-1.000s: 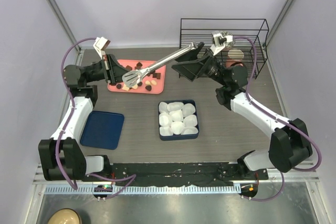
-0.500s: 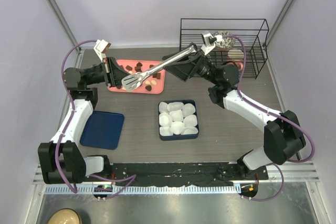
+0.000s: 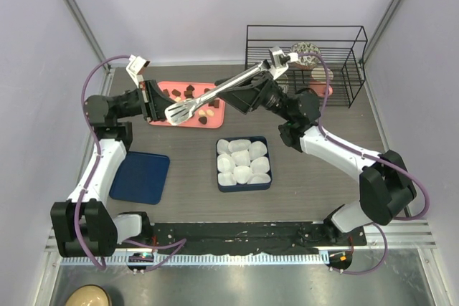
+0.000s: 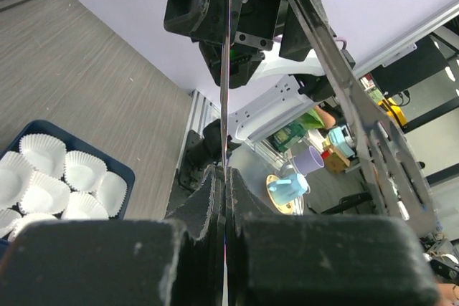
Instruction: Pack the chocolate
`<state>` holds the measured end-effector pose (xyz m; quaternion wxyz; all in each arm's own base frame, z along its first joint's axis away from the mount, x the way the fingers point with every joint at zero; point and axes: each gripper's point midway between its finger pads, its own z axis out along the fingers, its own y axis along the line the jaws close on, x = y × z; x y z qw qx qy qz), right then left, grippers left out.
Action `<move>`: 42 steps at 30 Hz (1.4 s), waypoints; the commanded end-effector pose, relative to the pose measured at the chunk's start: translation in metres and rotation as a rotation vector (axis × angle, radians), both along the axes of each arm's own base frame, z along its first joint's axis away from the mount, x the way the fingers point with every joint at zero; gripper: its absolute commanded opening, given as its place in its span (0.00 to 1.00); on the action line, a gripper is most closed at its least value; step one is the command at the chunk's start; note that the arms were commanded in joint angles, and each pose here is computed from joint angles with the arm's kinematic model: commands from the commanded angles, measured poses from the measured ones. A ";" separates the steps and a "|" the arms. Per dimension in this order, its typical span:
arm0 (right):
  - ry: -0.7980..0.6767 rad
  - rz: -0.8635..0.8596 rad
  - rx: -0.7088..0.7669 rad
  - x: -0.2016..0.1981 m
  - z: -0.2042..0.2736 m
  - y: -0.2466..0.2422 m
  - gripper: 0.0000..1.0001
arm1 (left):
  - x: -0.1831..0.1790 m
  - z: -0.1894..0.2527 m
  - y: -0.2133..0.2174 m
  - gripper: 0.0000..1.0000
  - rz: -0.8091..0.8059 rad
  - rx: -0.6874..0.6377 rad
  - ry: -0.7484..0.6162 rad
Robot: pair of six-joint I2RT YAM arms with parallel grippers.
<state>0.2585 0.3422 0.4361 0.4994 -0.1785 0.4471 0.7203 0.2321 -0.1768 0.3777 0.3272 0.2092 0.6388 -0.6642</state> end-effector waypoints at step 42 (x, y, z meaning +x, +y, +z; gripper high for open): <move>-0.159 -0.185 -0.068 -0.039 0.016 -0.042 0.01 | -0.050 0.019 0.018 1.00 -0.022 0.118 -0.161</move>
